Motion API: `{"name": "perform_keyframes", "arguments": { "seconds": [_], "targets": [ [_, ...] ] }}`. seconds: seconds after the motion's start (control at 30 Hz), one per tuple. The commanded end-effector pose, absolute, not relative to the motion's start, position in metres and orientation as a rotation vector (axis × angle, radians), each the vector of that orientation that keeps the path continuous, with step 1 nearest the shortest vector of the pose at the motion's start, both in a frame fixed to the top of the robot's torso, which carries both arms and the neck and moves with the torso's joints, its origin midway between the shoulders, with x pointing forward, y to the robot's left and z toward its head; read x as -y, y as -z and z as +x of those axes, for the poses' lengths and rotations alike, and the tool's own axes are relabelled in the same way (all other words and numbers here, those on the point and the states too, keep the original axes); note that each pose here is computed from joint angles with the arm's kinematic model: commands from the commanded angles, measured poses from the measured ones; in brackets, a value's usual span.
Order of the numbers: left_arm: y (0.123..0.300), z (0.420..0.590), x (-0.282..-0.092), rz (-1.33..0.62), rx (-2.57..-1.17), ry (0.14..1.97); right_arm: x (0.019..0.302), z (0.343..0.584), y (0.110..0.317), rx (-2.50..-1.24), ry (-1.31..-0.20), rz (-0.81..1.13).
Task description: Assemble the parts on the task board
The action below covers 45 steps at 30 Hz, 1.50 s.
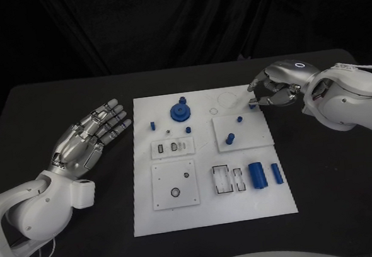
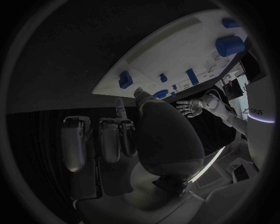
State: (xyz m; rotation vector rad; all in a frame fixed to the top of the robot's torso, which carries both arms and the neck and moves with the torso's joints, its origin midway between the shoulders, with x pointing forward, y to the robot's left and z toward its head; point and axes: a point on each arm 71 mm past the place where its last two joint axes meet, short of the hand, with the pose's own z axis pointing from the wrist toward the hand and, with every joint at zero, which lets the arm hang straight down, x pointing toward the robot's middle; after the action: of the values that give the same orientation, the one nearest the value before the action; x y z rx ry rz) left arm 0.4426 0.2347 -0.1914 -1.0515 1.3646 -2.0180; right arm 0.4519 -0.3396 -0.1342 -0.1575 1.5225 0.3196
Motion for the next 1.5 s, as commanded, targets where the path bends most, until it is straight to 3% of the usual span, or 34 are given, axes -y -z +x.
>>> {"name": "perform_keyframes", "arguments": {
  "seconds": [0.03,1.5],
  "targets": [
    [0.179,0.442,-0.240,-0.973,-1.162,2.112,0.341,0.450,0.138,-1.527,-0.323,-0.137],
    [0.181,0.444,-0.240,-0.977,-1.176,2.110,0.341,0.455,0.151,-1.569,-0.286,-0.112]
  ]
}}
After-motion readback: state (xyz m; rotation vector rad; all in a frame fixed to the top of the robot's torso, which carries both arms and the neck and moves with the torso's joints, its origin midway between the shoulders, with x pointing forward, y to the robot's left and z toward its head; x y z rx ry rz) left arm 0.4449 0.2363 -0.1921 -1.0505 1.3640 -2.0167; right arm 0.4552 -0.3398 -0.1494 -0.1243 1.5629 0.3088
